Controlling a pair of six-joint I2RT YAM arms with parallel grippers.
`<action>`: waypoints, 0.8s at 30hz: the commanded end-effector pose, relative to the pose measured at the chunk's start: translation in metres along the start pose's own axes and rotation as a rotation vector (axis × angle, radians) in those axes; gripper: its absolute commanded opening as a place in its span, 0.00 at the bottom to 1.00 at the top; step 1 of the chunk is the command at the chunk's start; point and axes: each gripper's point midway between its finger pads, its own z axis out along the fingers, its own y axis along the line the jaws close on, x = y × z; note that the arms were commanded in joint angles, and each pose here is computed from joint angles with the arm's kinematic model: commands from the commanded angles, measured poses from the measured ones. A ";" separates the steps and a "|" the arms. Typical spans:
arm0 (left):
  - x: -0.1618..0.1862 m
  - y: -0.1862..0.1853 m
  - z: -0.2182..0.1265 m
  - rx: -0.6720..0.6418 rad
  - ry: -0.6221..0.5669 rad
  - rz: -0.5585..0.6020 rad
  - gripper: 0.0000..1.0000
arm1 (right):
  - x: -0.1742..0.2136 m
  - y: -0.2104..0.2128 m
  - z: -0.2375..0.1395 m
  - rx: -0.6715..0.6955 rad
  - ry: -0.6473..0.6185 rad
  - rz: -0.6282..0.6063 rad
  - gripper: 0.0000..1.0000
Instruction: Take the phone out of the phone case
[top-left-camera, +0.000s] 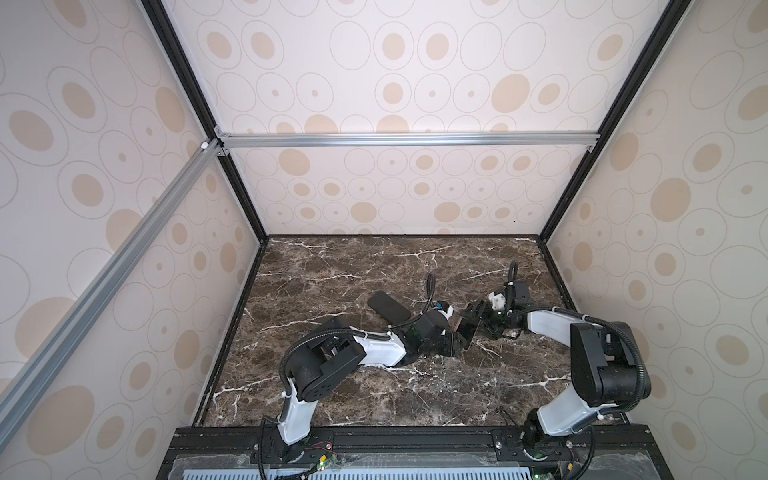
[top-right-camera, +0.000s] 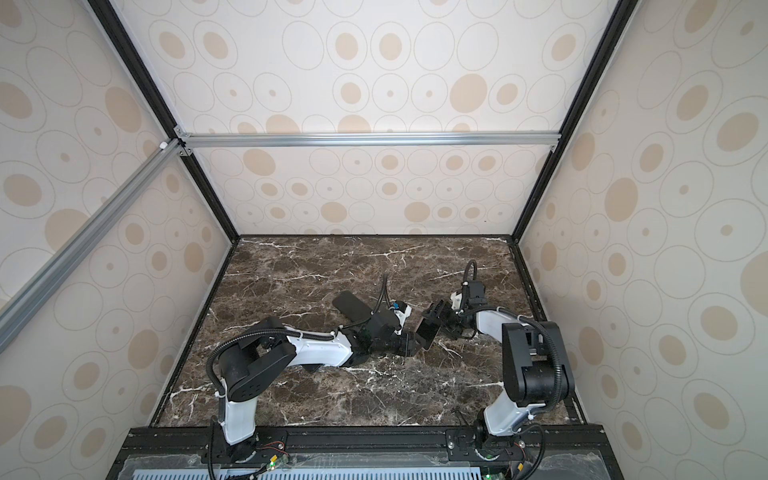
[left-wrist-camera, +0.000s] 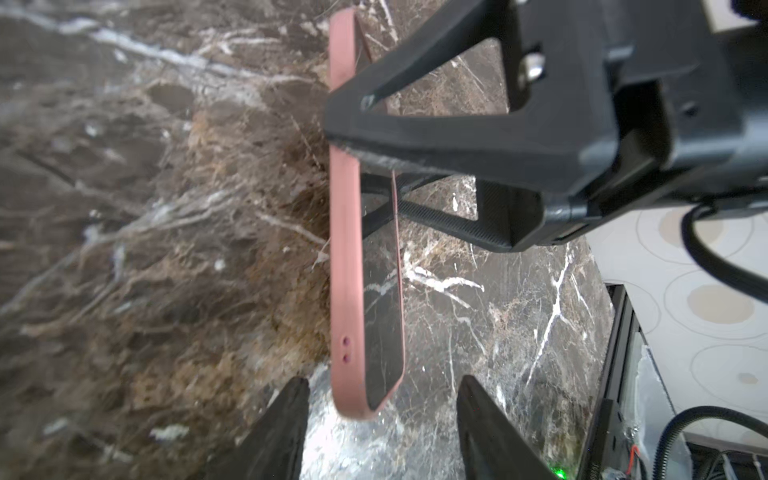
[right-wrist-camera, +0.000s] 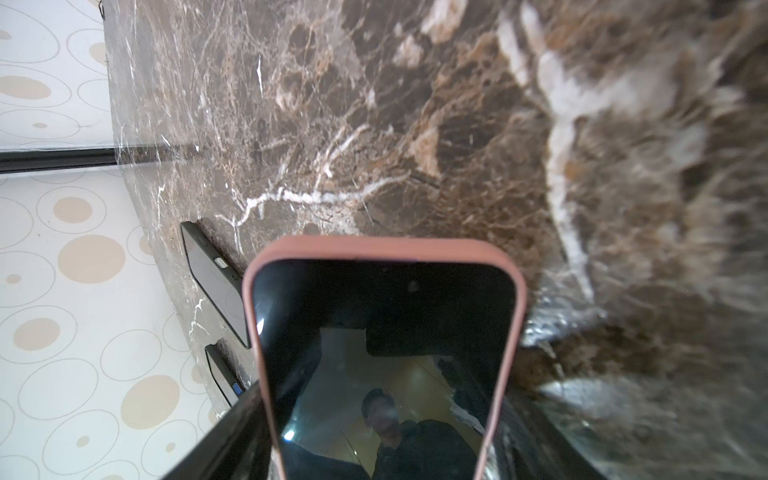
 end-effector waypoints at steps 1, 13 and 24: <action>-0.005 -0.003 0.008 -0.002 0.006 0.013 0.51 | 0.038 -0.041 0.006 0.120 0.117 0.099 0.63; -0.009 -0.004 0.019 0.004 0.007 0.024 0.34 | 0.040 -0.041 0.005 0.114 0.126 0.100 0.63; -0.013 -0.005 0.023 0.019 -0.016 -0.001 0.31 | 0.044 -0.037 0.006 0.079 0.138 0.158 0.62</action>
